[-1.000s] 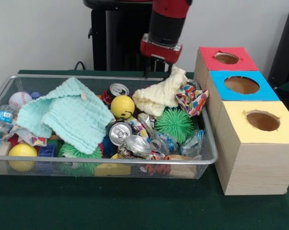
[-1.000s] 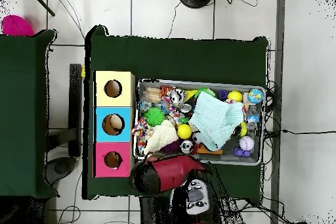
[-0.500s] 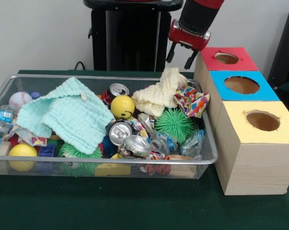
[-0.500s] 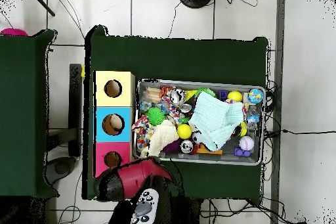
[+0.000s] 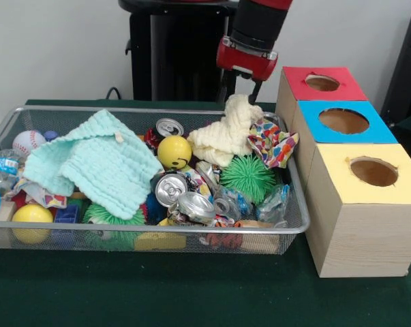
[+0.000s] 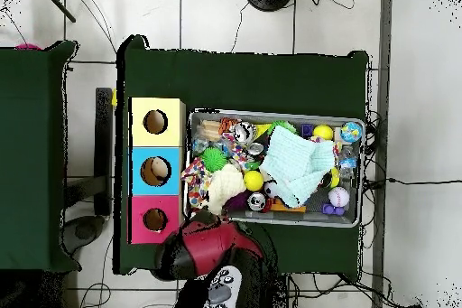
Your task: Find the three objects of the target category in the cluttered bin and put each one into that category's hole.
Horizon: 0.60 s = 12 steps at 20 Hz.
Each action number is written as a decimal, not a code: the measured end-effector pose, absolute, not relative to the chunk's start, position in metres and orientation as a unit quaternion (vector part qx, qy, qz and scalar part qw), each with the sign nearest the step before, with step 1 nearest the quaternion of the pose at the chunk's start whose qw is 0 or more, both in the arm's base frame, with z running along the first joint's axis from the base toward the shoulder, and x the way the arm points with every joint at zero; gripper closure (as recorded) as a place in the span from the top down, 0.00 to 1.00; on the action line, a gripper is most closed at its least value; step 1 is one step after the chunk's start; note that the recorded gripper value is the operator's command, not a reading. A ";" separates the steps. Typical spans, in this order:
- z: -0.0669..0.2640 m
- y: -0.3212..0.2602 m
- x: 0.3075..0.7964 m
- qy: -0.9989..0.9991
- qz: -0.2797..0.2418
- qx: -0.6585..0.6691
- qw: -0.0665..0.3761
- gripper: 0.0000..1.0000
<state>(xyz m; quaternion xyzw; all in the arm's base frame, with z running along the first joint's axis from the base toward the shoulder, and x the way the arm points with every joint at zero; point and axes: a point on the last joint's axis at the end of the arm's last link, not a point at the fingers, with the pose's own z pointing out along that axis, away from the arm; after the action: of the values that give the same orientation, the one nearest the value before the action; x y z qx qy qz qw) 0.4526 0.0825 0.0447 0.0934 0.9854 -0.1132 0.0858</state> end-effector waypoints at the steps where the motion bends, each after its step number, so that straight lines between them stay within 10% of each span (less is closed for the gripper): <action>1: 0.047 0.080 0.454 0.984 -0.116 0.089 0.102 1.00; 12: 0.063 0.055 0.448 0.970 -0.137 0.065 0.189 1.00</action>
<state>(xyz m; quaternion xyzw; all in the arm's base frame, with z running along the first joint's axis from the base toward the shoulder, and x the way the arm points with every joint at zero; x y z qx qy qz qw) 0.4479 0.0553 0.0629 0.0648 0.9702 -0.1371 0.1890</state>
